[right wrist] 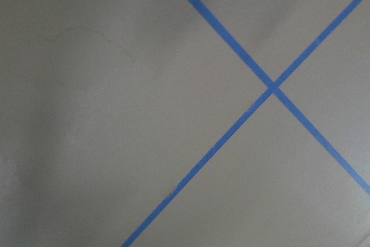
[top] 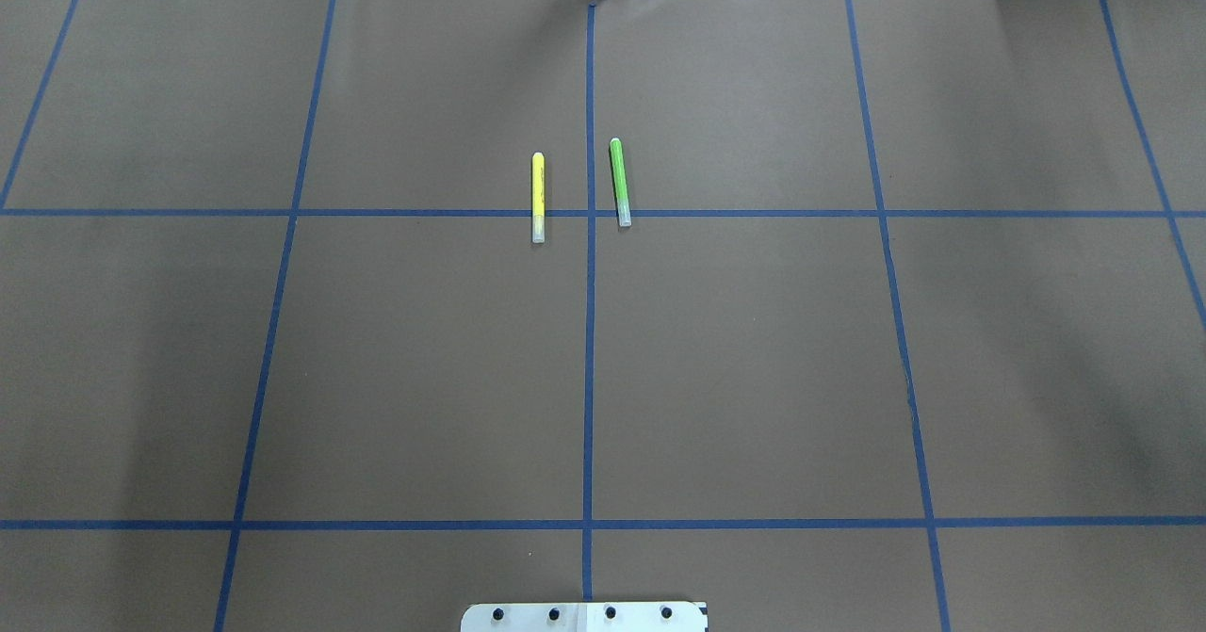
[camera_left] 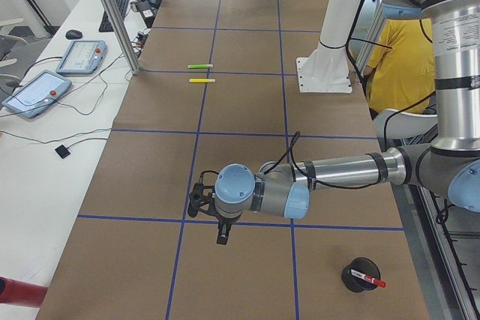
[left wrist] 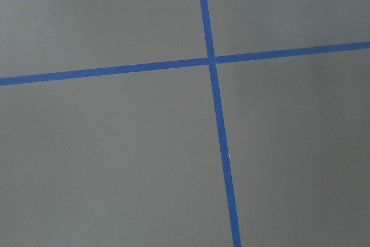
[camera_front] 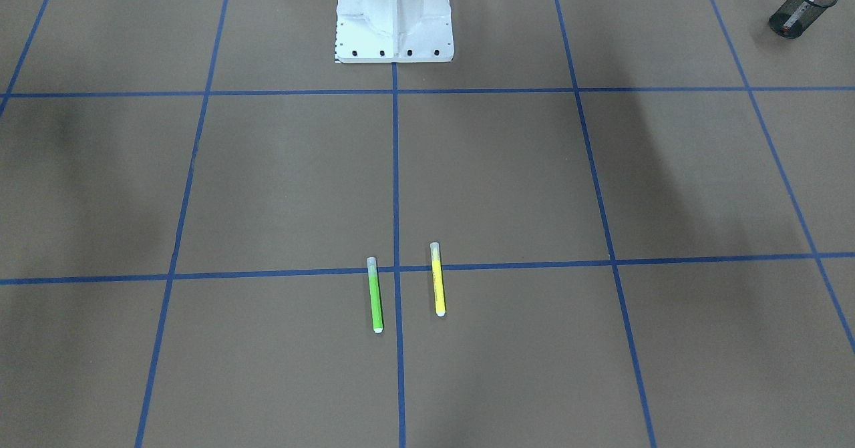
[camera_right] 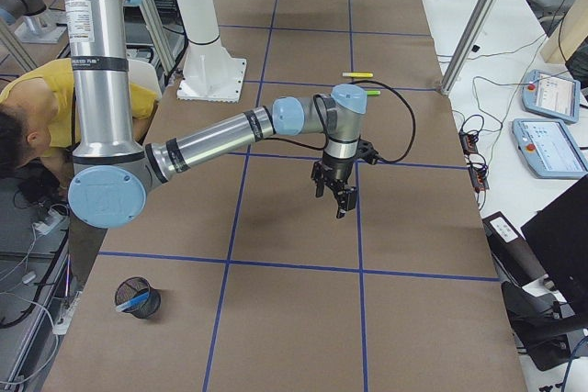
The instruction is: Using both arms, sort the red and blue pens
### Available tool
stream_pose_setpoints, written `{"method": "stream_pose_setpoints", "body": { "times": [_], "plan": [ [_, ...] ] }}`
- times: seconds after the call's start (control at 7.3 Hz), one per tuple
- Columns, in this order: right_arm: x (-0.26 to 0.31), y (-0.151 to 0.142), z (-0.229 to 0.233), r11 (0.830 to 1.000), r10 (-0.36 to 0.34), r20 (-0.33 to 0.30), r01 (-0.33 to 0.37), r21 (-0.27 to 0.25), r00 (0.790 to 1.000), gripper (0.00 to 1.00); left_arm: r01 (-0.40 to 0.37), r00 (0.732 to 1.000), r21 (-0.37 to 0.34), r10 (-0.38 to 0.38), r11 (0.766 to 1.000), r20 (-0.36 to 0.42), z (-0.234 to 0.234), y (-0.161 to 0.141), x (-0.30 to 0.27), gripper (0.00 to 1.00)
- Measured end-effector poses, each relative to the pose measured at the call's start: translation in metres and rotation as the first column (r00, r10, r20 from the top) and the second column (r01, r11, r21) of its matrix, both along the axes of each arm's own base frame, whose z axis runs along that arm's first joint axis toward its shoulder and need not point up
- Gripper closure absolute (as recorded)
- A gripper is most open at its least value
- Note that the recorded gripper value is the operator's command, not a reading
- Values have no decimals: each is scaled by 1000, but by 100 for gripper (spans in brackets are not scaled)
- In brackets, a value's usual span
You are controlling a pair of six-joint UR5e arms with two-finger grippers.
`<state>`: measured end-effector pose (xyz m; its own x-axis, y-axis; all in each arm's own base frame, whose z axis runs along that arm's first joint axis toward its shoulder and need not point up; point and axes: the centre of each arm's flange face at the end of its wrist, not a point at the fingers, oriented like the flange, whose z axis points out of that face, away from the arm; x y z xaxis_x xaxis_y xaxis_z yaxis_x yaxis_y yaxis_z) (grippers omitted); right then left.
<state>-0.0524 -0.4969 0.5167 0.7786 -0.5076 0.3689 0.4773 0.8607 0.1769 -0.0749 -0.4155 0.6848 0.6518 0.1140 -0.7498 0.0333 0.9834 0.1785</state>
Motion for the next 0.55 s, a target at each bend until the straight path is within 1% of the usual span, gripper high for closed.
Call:
{"method": "stream_pose_setpoints", "body": {
  "times": [0.14, 0.27, 0.41, 0.55],
  "plan": [
    [6, -5, -3, 995, 94, 20, -93, -35, 995, 1, 0, 1000, -6, 0, 1000, 0, 3, 1, 0, 0],
    [21, -10, 4, 982, 175, 76, -168, -86, 982, 1, 0, 1000, -9, 0, 1000, 0, 4, 1, 0, 0],
    [42, -17, 28, 961, 249, 157, -224, -162, 956, 1, 2, 1000, -11, -2, 1000, 0, 5, 1, 0, 0],
    [65, -21, 65, 935, 316, 217, -264, -238, 923, 1, 3, 1000, -11, -3, 1000, 0, 4, 0, 0, 0]
  ]
}}
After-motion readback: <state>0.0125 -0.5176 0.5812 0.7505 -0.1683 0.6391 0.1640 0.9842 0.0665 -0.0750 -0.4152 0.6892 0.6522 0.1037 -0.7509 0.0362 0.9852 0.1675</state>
